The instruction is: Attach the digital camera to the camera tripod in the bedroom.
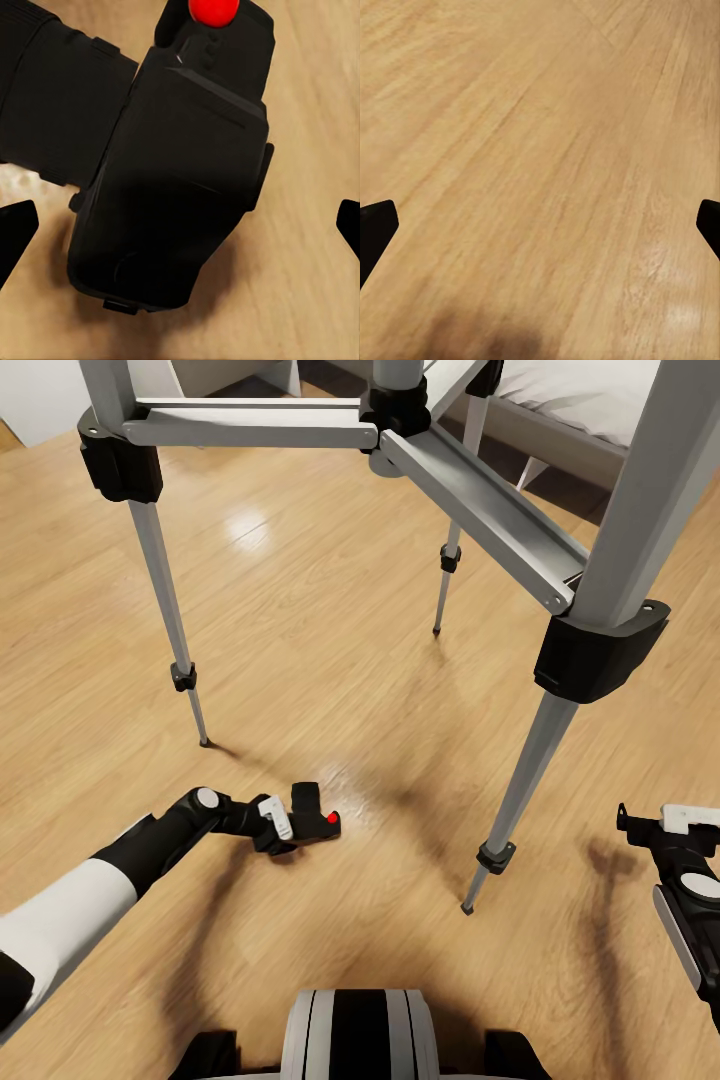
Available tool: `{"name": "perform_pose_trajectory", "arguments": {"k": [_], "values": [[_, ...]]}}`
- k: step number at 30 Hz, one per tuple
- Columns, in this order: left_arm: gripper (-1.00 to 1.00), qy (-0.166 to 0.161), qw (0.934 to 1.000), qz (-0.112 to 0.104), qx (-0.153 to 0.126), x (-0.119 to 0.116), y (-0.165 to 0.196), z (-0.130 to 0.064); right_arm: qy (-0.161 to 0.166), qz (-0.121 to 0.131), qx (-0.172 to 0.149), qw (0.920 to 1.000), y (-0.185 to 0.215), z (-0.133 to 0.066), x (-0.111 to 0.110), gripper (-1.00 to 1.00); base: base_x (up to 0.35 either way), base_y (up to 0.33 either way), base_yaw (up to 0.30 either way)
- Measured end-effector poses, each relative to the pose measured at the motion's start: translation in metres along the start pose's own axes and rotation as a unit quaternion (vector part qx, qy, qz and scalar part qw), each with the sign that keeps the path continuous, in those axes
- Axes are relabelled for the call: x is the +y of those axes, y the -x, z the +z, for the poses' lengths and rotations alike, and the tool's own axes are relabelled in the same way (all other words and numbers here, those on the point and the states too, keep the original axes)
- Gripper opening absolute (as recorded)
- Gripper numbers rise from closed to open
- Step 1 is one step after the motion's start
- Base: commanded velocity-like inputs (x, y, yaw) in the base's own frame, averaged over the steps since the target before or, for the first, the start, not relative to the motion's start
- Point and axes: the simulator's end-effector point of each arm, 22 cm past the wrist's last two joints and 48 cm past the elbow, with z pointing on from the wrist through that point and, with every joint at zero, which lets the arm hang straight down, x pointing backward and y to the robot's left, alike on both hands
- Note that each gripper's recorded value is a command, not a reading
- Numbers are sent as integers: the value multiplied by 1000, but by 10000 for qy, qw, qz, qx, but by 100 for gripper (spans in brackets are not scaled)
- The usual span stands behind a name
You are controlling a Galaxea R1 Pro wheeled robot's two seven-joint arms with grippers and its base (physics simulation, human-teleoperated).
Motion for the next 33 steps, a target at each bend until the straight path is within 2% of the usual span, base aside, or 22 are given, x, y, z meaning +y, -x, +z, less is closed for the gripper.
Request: {"name": "perform_pose_trajectory", "arguments": {"k": [20,33], "values": [[100,126,9999,-69,40,3,-3,5,-1,-1,0,10000,0,0,0,100,0,0,0],[100,90,9993,-250,251,2,-27,9,-1,-1,0,10000,0,0,0,100,0,0,0]]}}
